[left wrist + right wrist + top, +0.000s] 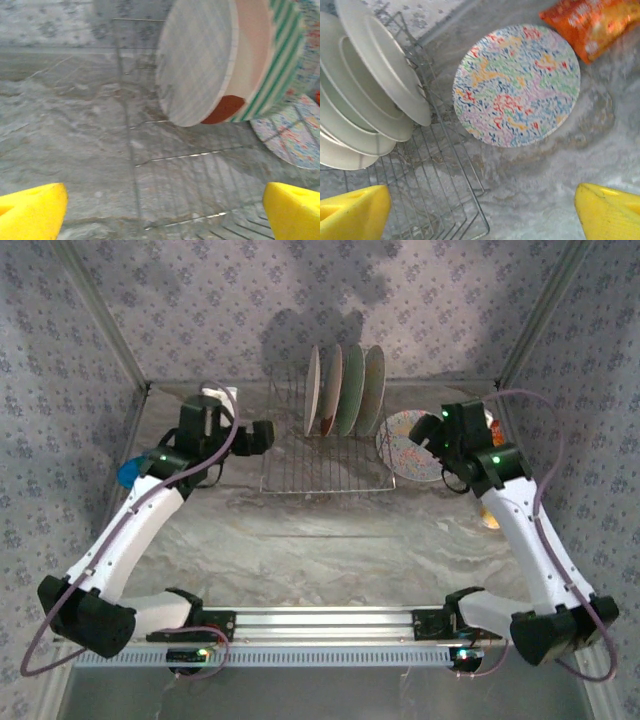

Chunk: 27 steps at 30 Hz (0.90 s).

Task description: Load the plates into the dish rack

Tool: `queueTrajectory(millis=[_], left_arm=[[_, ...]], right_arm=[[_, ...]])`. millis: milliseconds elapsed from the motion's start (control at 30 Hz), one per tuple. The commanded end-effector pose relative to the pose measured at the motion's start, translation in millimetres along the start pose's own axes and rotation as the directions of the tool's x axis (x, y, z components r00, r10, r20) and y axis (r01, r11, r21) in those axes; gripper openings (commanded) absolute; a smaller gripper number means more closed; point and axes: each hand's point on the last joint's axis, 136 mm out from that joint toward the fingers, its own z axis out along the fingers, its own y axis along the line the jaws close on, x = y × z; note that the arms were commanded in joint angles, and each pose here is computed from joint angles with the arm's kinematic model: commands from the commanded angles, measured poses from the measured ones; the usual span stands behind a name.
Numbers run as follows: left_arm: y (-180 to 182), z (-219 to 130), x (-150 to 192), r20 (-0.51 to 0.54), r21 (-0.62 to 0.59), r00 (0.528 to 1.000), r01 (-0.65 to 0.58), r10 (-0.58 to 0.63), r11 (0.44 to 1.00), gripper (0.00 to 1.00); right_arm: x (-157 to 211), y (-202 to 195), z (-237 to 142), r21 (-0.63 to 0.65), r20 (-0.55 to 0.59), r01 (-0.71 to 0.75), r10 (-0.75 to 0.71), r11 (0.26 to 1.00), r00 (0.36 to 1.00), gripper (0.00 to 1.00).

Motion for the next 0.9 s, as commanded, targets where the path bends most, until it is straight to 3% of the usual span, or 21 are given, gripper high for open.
queueTrajectory(millis=[0,200,333,867], left_arm=[[-25,-22,-16,0.054,0.042,0.999,0.004,-0.006,0.999,0.99],[-72,-26,3,0.003,0.17,1.0,0.016,-0.017,0.985,0.99],[-93,-28,7,-0.018,0.228,0.999,0.032,-0.028,0.973,0.99],[-93,-8,27,-0.079,0.2,0.997,0.04,-0.025,0.979,0.99]], right_arm=[[8,-12,12,-0.05,-0.067,-0.183,0.18,0.982,0.981,0.96],[23,-64,62,0.043,-0.134,-0.337,0.339,0.941,0.931,0.95],[30,-85,90,0.094,-0.17,-0.356,0.368,0.93,0.914,0.94],[39,-99,176,0.073,-0.288,-0.369,0.374,0.926,0.881,0.78]])
